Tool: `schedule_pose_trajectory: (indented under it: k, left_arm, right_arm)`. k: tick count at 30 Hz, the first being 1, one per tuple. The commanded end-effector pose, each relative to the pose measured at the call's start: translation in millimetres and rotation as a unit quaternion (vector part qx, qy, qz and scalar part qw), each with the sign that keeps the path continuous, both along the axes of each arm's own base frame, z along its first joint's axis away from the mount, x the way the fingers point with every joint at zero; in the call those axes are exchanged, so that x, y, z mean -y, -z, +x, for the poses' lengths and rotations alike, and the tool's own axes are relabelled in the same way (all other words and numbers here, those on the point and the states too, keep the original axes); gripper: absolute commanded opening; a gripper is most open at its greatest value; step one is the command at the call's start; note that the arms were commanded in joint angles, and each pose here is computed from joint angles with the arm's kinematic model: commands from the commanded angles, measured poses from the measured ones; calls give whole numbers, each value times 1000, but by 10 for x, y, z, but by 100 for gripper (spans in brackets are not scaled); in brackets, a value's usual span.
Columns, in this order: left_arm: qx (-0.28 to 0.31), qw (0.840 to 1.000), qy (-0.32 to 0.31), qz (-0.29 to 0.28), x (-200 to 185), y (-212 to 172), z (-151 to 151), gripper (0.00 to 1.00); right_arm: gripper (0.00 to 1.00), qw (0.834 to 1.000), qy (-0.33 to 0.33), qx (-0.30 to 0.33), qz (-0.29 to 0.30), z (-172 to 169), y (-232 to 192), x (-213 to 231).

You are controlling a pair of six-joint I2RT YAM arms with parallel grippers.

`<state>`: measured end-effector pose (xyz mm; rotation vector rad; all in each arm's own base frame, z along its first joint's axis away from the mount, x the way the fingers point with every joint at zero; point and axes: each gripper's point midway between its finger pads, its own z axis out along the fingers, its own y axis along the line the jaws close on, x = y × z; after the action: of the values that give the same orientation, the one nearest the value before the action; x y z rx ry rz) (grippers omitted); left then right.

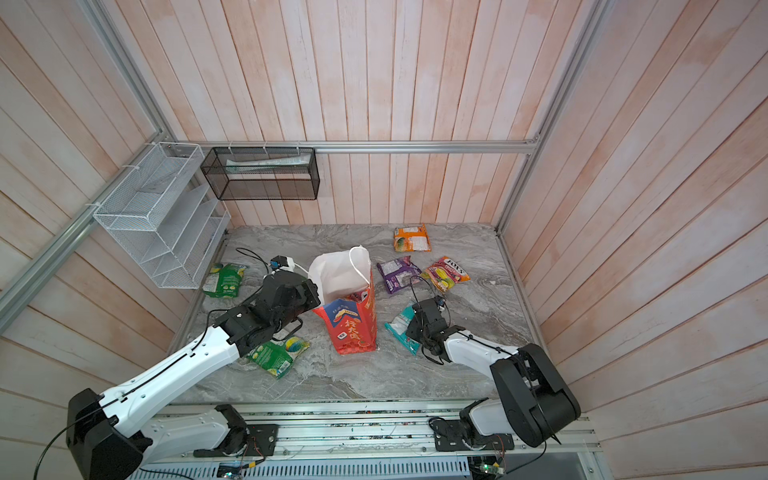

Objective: Place the snacks into the paper bag
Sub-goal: 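Lift the teal packet with the right gripper toward the bag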

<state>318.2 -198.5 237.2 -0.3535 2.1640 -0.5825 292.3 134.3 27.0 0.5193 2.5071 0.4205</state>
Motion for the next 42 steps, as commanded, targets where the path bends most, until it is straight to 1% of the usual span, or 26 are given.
schedule_pose_trajectory:
  k: [1,3,4,10,11,12,14,17,21,28,33,37,42]
  left_arm:
    - [-8,1000,4,19,5,71,0,0]
    - [-8,1000,5,18,9,70,1,0]
    - [-10,1000,5,19,10,82,-1,0]
    - [-7,1000,13,17,30,52,-12,0]
    - [-7,1000,15,16,32,45,-17,0]
    - [-5,1000,16,14,34,32,-21,0]
    - [-2,1000,19,11,37,3,-33,0]
    - [3,1000,26,9,43,-45,-48,0]
    - [10,999,36,1,63,-111,-72,0]
    - [15,999,48,-17,100,-165,-116,0]
    - [15,998,51,-25,112,-181,-135,0]
    - [14,998,51,-25,108,-180,-138,0]
    - [10,998,55,-25,133,-155,-137,0]
  right_arm:
    - [31,995,-32,-82,-36,-369,348,122]
    - [30,996,-35,-72,-36,-356,283,124]
    - [26,997,-37,-62,-34,-337,234,120]
    - [18,998,-32,-5,-45,-288,-52,211]
    - [12,999,-34,4,-43,-284,-97,211]
    - [10,998,-36,12,-42,-282,-136,214]
    - [10,998,-44,33,-41,-274,-234,215]
    - [10,997,-37,60,-37,-271,-360,250]
    - [10,995,-41,90,-28,-288,-516,255]
    - [10,990,-27,137,-20,-332,-803,342]
    - [10,985,-20,172,9,-384,-1034,349]
    - [10,977,-16,208,42,-432,-1391,339]
    - [10,959,-3,275,69,-507,-2064,418]
